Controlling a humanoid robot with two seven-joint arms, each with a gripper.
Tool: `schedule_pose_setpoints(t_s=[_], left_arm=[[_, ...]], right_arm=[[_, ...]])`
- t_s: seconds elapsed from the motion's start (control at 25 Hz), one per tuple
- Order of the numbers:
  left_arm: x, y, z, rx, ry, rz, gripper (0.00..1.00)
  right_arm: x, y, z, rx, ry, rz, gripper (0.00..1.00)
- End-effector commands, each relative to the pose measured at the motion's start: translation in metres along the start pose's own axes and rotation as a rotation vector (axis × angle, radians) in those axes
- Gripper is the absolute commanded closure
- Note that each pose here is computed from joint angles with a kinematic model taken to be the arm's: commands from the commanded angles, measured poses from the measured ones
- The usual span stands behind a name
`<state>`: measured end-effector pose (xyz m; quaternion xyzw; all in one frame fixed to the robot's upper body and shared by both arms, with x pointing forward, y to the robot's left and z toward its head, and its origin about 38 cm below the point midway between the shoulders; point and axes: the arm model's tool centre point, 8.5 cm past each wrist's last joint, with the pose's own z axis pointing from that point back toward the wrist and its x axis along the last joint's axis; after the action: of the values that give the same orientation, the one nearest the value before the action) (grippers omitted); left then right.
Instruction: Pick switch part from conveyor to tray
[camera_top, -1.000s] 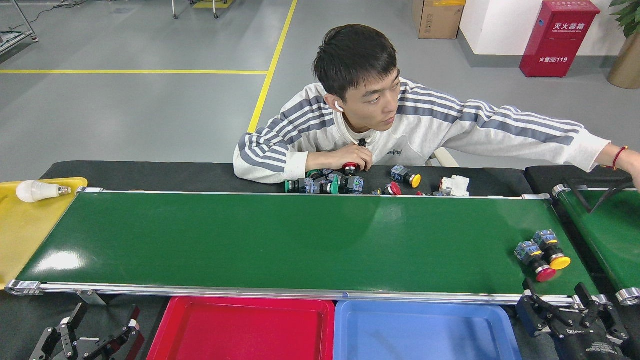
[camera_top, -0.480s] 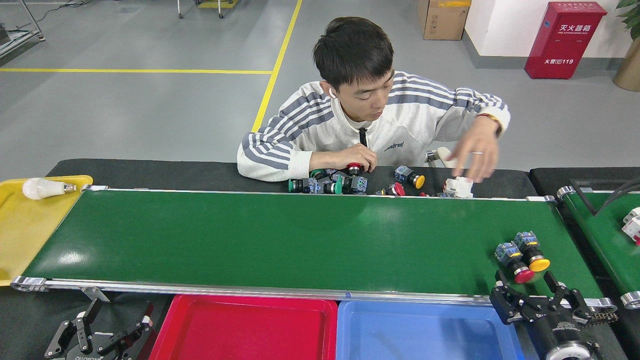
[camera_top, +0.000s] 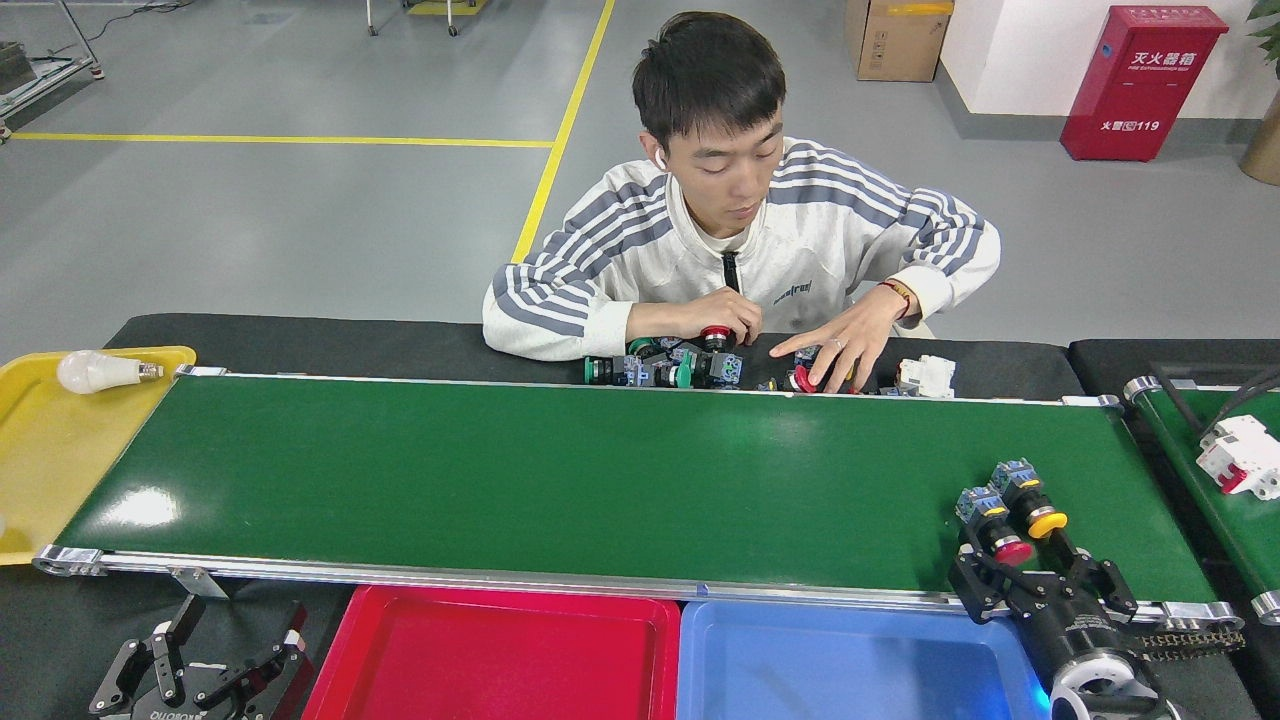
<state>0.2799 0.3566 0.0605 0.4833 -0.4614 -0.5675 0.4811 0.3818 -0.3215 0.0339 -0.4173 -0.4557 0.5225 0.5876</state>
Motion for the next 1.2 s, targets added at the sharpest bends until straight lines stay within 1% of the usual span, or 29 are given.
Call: schedule_pose_setpoints(t_s=[0.0,0.24,0.32,0.4,0.6,0.64,0.72,0.76,0.8,0.84,0.88,0.96,1.04,1.08,1.16], left_arm=[[0.002,0.007,-0.005,0.020,-0.012,-0.014,0.00],[0.003,0.009,-0.007,0.025,-0.018,-0.016,0.00],[0.003,0.008,-0.006,0.021,-0.018,-0.016,0.00],[0.004,0.008,-0.006,0.023,-0.020,-0.016,0.00],[0.002,0.010,-0.008,0.025,-0.020,-0.022,0.00],[0.002,0.009,-0.007,0.024,-0.021,-0.020,0.00],[0.000,0.009,-0.006,0.019,-0.021,-0.025,0.00],[0.001,0.008,-0.006,0.018,-0.021,-0.025,0.00],[0.001,0.008,-0.006,0.018,-0.021,-0.025,0.00],[0.001,0.009,-0.006,0.019,-0.022,-0.026,0.00],[0.001,0.009,-0.006,0.021,-0.022,-0.026,0.00],[0.001,0.010,-0.007,0.024,-0.022,-0.025,0.00],[0.001,0.010,-0.006,0.023,-0.022,-0.025,0.00],[0.000,0.009,-0.005,0.019,-0.022,-0.028,0.00],[0.000,0.008,-0.004,0.016,-0.021,-0.028,0.00]], right_arm=[[0.002,-0.013,-0.005,-0.037,-0.008,0.006,0.00],[0.000,-0.016,-0.005,-0.041,-0.010,0.011,0.00],[0.000,-0.021,-0.008,-0.052,-0.010,0.014,0.00],[0.000,-0.022,-0.012,-0.049,-0.008,0.011,0.00],[0.025,-0.029,-0.035,-0.040,-0.066,0.020,0.00],[0.028,-0.028,-0.039,-0.035,-0.069,0.013,0.00],[0.038,-0.027,-0.044,-0.025,-0.094,0.021,0.02],[0.044,-0.026,-0.045,-0.018,-0.111,0.036,0.07],[0.049,-0.025,-0.046,-0.014,-0.127,0.053,0.20],[0.054,-0.022,-0.046,-0.008,-0.146,0.069,0.28],[0.057,-0.020,-0.045,0.001,-0.162,0.096,0.40],[0.061,-0.016,-0.044,0.016,-0.182,0.125,0.69],[0.064,-0.015,-0.043,0.016,-0.192,0.133,0.91],[0.065,-0.015,-0.042,0.012,-0.197,0.127,0.99],[0.068,-0.021,-0.041,-0.016,-0.211,0.128,0.99]])
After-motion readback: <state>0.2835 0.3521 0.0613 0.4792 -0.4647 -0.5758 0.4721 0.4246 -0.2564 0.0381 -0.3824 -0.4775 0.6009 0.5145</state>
